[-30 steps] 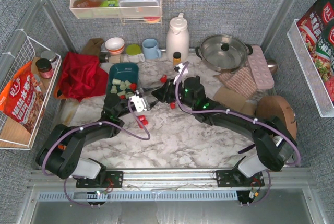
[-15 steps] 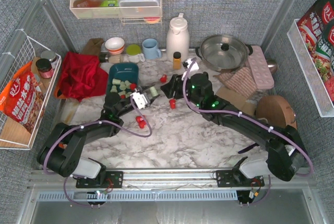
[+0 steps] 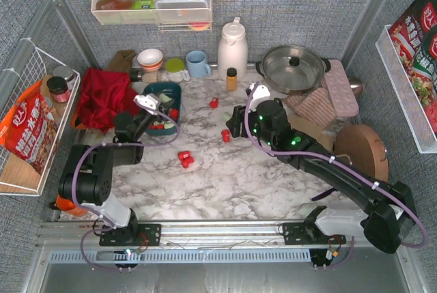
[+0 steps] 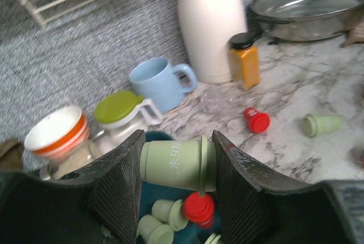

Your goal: Mix the coffee capsules in the storage basket

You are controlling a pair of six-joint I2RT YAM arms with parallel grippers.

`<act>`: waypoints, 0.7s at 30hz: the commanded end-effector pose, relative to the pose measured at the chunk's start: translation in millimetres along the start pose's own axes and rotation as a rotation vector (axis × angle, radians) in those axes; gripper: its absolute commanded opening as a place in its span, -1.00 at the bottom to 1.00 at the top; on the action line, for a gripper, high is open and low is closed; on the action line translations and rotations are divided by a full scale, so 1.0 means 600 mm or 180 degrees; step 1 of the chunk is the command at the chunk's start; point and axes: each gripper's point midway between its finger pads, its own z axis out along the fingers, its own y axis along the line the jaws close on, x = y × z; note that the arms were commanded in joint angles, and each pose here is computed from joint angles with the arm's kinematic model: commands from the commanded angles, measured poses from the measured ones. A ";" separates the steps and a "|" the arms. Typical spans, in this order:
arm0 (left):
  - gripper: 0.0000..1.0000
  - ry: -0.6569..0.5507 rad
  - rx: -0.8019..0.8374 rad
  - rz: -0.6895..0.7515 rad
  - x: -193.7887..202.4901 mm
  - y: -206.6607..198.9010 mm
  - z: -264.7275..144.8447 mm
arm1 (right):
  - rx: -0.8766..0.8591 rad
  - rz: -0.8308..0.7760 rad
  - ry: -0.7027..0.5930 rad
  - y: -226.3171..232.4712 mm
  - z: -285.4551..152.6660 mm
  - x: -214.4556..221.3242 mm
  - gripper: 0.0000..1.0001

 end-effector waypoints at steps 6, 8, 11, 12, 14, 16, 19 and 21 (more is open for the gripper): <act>0.14 0.0087 -0.0422 -0.0390 0.052 0.081 -0.025 | 0.0133 -0.0131 0.0139 -0.025 -0.022 0.035 0.23; 0.29 0.0198 -0.0489 -0.0475 0.074 0.088 -0.030 | 0.0070 -0.0112 0.0193 -0.019 -0.016 0.043 0.23; 0.61 0.0285 -0.0600 -0.0536 0.091 0.098 -0.036 | -0.0056 -0.0046 0.0333 -0.003 0.004 0.068 0.24; 0.74 0.0286 -0.0613 -0.0548 0.091 0.099 -0.037 | -0.0095 -0.0038 0.0388 0.003 0.012 0.079 0.25; 0.97 0.0283 -0.0624 -0.0570 0.088 0.101 -0.036 | -0.0173 -0.0045 0.0480 0.018 0.029 0.098 0.27; 0.98 0.0240 -0.0646 -0.0607 0.077 0.104 -0.034 | -0.0244 -0.0067 0.0588 0.034 0.046 0.120 0.31; 0.98 0.0132 -0.0698 -0.0685 0.054 0.111 -0.032 | -0.0407 -0.0106 0.0749 0.064 0.073 0.150 0.39; 0.98 0.0018 -0.0730 -0.0755 0.031 0.116 -0.029 | -0.0475 -0.0149 0.0845 0.081 0.090 0.171 0.40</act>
